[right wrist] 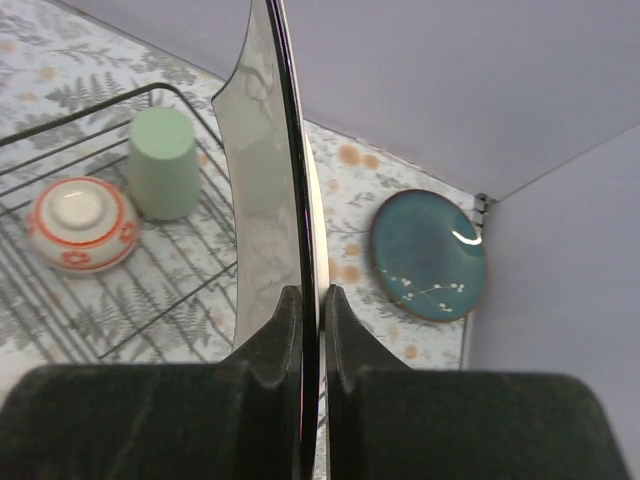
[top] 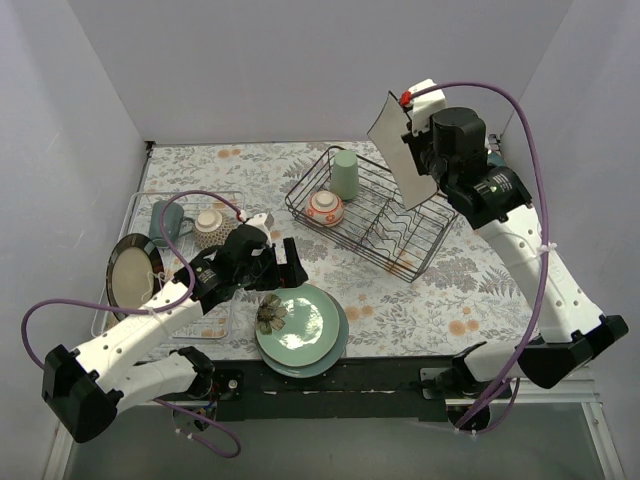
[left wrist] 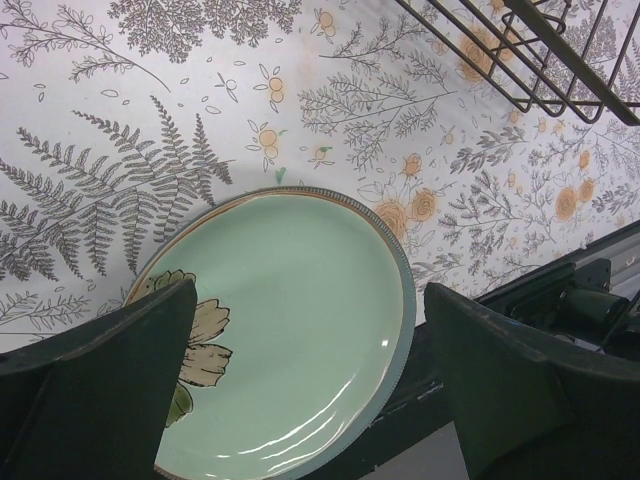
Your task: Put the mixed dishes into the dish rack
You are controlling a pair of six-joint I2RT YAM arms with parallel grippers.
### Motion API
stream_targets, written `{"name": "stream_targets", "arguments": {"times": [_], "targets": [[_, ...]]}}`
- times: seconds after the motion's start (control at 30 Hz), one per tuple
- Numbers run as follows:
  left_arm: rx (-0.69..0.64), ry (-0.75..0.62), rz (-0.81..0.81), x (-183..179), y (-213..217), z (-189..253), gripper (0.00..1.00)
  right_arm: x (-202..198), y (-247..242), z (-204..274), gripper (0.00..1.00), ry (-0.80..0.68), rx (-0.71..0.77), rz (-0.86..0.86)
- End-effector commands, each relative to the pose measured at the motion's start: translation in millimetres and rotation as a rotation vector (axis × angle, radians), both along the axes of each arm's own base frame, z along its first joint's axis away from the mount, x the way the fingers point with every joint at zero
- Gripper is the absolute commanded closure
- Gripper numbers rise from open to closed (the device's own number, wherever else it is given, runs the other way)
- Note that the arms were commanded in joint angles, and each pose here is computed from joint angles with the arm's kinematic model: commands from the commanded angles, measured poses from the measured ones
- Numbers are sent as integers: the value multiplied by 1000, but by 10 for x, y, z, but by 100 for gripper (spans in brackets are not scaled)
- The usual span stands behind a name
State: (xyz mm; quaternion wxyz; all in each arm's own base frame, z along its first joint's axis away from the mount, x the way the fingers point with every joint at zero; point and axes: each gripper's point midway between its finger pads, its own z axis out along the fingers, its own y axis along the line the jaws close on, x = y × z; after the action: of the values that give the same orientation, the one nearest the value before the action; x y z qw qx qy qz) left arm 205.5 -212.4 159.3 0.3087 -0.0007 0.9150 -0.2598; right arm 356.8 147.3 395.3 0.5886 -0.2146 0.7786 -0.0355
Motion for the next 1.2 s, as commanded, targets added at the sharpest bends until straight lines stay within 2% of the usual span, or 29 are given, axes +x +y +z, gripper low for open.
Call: {"name": "stream_targets", "arguments": {"times": [0.0,0.27,0.63,0.8,1.0,1.17], "targets": [[-2,-20,-29,11,-32,0,2,259,-249,825,99,-337,-29,-49],[18,-21,-44,17,-29,-58,2,427,-333,572,99,-380,-238,69],[33,-6,-45,-3,-10,-169,2,489,-240,-59,99,-289,-333,225],[29,17,-67,-36,-45,-210,2,514,-218,-279,99,-272,-376,254],[22,25,-78,-54,-65,-244,2,665,-328,-550,99,-275,-480,209],[18,32,-79,-65,-72,-252,2,698,-314,-590,99,-288,-475,208]]}}
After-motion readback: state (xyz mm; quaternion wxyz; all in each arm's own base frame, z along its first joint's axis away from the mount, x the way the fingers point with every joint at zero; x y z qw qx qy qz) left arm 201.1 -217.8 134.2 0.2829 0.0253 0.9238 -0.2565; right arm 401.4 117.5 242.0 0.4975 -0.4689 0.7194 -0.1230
